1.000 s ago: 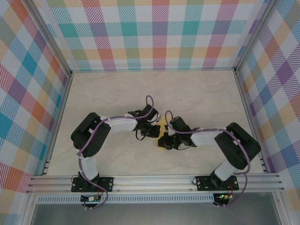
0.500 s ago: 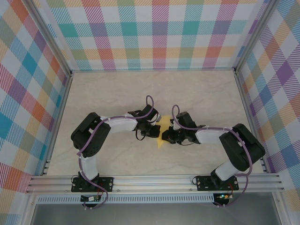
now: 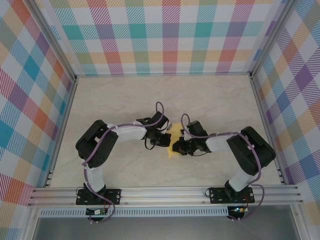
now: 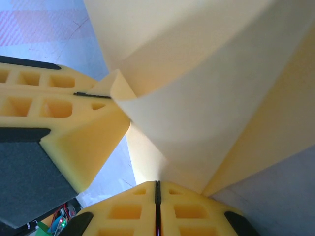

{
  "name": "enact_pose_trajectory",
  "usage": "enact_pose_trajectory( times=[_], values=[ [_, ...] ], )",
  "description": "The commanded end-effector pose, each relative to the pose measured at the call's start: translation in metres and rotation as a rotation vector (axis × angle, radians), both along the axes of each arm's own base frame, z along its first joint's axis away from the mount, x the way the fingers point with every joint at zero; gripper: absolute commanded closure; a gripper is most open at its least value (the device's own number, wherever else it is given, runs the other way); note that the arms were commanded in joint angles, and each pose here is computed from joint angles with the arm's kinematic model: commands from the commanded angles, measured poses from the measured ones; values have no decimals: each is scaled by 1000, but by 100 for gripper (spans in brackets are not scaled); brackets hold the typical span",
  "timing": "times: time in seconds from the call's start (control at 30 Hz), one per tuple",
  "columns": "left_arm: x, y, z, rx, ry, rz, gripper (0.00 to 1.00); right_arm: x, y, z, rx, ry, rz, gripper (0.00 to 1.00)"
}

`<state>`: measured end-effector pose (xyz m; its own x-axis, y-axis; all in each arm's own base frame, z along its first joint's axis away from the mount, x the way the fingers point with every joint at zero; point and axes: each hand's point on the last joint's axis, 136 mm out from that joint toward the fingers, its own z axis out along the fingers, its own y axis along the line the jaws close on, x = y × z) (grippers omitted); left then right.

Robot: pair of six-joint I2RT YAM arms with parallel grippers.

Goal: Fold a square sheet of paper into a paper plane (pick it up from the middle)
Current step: Third fold the triangle at the center of the table.

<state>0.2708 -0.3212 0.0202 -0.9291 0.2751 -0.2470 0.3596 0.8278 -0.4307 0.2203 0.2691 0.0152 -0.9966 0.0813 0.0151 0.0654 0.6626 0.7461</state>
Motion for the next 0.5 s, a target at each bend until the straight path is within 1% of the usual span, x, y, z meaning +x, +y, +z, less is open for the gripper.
enact_pose_trajectory(
  times=[0.0, 0.13, 0.23, 0.33, 0.47],
  values=[
    [-8, 13, -24, 70, 52, -8, 96, 5, -1, 0, -7, -26, -3, 91],
    [-7, 13, -25, 70, 53, -6, 96, 14, -1, 24, 25, -71, -7, 89],
    [-7, 13, -25, 70, 52, -8, 96, 24, -6, 35, 50, -94, -29, 89],
    [-7, 13, -26, 72, 55, -7, 96, 33, -8, 39, 69, -103, -31, 88],
    [-7, 13, -26, 74, 58, -11, 96, 38, -6, 35, 61, -96, -24, 89]
  ],
)
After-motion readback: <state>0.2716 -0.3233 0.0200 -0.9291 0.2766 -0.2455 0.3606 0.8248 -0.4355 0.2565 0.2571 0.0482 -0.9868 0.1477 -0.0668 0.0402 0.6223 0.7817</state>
